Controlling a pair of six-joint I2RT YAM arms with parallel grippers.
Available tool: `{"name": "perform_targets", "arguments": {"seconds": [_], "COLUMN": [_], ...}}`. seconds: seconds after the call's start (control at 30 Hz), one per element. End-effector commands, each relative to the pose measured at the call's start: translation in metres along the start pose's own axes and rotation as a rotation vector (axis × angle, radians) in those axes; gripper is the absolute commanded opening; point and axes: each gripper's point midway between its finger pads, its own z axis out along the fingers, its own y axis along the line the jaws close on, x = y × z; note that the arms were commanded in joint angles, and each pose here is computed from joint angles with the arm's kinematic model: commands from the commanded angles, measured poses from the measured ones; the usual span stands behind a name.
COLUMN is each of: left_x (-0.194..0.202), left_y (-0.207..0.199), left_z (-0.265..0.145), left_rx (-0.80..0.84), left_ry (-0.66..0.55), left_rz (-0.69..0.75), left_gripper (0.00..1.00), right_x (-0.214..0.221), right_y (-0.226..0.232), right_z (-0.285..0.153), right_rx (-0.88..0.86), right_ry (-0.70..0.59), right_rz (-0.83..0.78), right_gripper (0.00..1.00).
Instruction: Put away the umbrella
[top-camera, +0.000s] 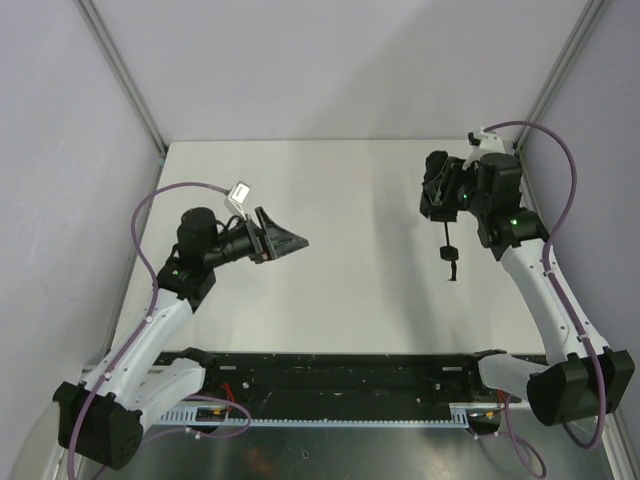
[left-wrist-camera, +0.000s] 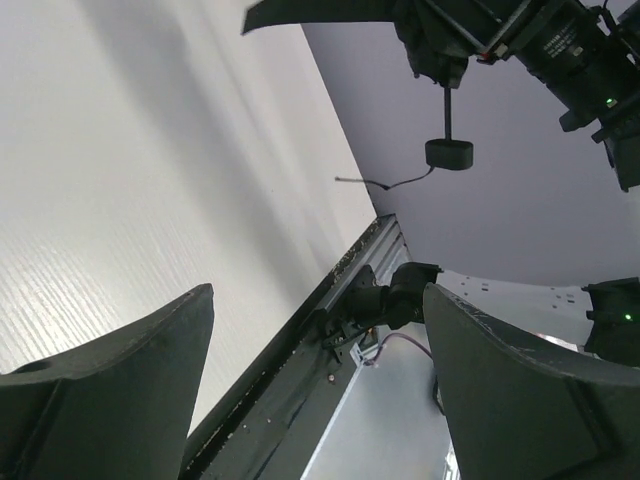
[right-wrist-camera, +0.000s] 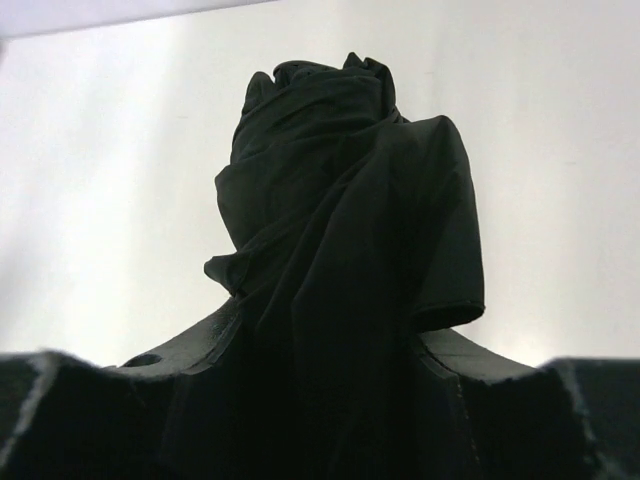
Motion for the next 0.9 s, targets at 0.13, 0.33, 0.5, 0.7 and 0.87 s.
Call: {"name": "perform_targets", "arguments": {"seconds": [0.13,0.33,0.5,0.7,0.87], "left_x": [0.014,0.028,0.039,0.054,0.076], "left_y": [-0.016,0.0,0.027,0.069,0.115], "left_z": [-0.012,-0.022,-0.027,-0.025,-0.021], "left_rx": [0.077,0.049,-0.016,-0.179,-0.357], "left_ry": [0.004,-0.019,-0.043,-0.023,-0.003], "left_rz": [0.011,-0.031,-0.102,-0.202,-0.407], "left_gripper": [0.87,0.86,0.83,0.82,0.86], "right_x": [0.041,0.138,0.233,0.314,0.36], "right_y": [-0.035,-0.005,0.029,0.069,0.108], "right_z": [0.018,0.061,0.084,0.096,0.089], "right_rx": [0.394,0.344,0.19,-0.057,-0.304], "right_ry": [0.142,0.309,0.457,0.599,0.711], "right_rz": [-0.443,-0.617,-0.662,-0.598,-0.468], "right_gripper": [0.0,0.0,0.0,0.0,0.0]}}
